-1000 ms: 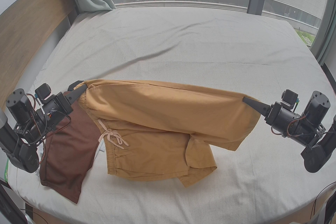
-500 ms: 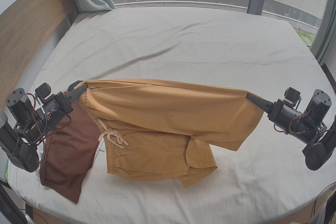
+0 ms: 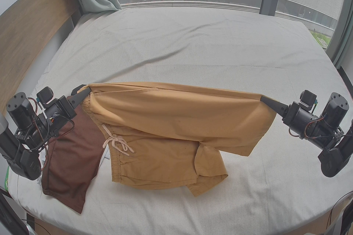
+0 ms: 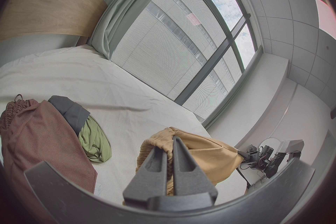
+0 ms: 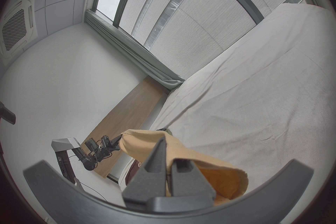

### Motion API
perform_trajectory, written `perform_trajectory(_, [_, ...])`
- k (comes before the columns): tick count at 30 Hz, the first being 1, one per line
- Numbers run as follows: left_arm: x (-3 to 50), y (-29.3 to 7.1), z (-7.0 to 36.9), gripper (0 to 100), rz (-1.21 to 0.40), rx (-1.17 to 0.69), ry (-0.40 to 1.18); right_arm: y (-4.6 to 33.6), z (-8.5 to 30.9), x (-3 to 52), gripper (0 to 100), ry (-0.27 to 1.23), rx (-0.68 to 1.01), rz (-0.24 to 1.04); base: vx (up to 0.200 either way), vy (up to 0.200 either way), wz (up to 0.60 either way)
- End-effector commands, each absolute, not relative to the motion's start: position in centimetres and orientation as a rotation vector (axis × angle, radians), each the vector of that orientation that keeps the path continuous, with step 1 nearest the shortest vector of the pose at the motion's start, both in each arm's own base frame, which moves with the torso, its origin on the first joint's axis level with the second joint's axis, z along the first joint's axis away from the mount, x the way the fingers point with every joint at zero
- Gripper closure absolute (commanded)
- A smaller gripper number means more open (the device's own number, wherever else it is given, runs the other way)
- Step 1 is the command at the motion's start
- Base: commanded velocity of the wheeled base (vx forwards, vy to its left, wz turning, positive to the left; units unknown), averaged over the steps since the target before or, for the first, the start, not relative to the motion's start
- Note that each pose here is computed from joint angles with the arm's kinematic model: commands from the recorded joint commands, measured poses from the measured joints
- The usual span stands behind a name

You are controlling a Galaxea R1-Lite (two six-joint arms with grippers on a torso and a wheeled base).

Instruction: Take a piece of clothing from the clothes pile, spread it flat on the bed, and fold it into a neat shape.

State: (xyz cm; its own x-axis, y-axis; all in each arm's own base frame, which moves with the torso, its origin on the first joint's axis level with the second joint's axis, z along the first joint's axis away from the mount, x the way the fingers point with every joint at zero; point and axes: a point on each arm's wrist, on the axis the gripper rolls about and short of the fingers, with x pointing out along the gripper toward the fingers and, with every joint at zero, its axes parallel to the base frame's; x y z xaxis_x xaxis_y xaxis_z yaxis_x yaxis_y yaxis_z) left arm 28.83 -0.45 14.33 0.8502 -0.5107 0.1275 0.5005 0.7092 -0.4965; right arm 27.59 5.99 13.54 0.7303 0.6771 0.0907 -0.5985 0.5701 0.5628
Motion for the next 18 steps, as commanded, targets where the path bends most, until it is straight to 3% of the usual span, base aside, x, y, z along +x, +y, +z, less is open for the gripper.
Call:
perform_trajectory(1, [29.1,-0.7,14.0,100,-0.564,-0.55,0.032,6.2,13.7,27.9,100,0.131,0.601,0.761,0.0,0.0,0.0])
perform_trajectory(18, [31.5,-2.1,12.2,100,-0.55,-0.559,0.056,6.7,12.8,32.5,100,0.093,0.592,0.76,0.0,0.0,0.0])
